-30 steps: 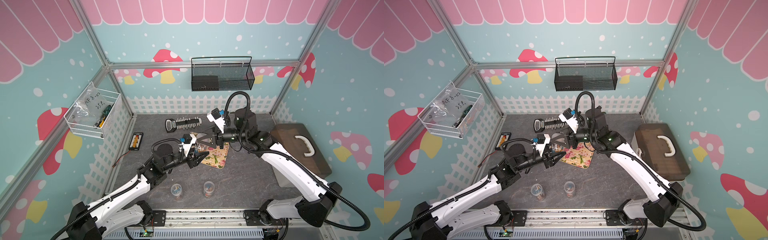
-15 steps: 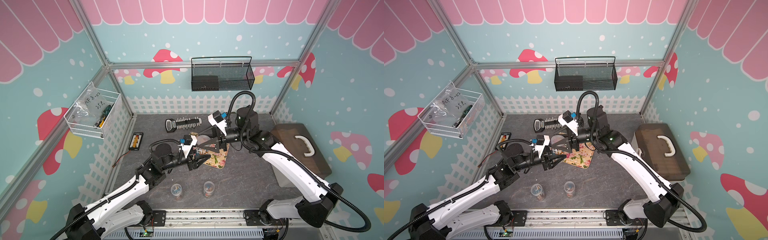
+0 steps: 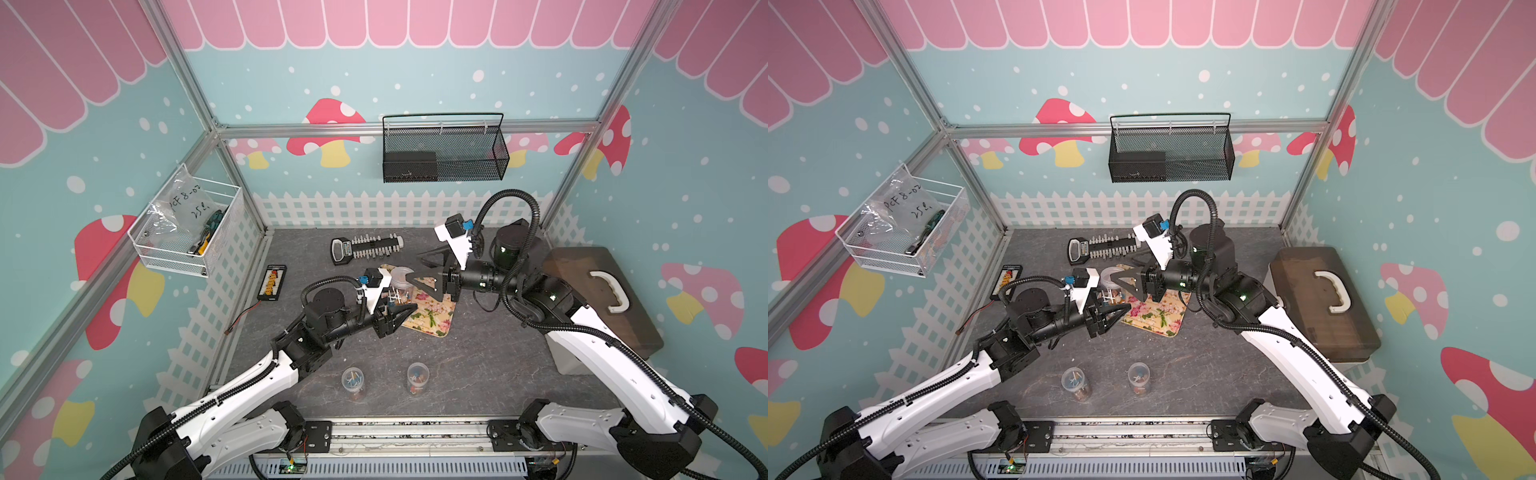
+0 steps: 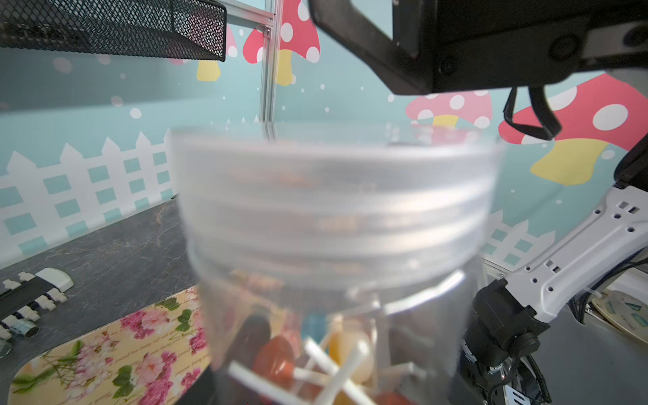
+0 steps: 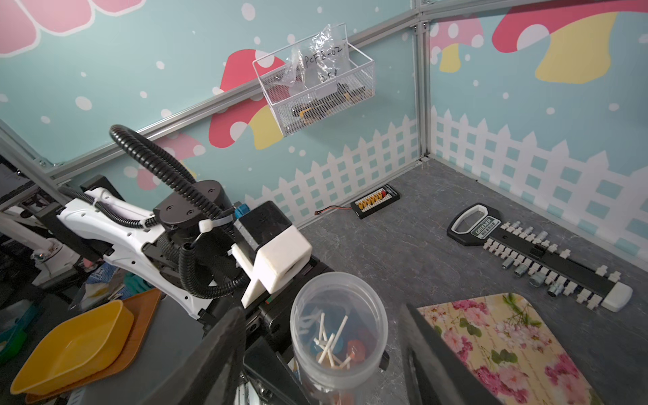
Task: Pour the candies out of the jar
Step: Unscrew the lid from the jar.
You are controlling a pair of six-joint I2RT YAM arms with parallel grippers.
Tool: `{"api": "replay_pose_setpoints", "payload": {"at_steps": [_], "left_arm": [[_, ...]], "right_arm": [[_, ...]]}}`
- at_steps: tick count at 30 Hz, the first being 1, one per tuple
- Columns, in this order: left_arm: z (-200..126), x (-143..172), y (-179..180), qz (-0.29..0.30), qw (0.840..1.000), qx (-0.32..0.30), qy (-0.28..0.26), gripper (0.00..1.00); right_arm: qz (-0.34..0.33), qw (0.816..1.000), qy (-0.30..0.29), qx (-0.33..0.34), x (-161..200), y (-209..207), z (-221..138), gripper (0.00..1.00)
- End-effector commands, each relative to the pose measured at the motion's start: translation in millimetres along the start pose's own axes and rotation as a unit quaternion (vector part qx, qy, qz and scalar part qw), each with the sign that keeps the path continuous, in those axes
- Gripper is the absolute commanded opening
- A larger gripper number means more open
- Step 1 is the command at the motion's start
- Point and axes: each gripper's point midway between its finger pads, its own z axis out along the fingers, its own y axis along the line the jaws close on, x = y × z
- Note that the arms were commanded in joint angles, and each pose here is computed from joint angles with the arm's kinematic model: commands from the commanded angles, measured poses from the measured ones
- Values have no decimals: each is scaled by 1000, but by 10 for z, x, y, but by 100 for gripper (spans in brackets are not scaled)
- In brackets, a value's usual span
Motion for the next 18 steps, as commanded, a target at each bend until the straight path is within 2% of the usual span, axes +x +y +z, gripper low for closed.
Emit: {"api": "replay_pose_setpoints", "payload": {"at_steps": [1, 18], "left_arm": [[-17, -56, 39, 3, 1000, -12, -11, 37], [29, -39, 44, 0, 1000, -8, -9, 37]], "right_arm": [[25, 999, 13, 43, 111, -147, 51, 66], [22, 997, 57, 37, 270, -82, 364, 61]]}}
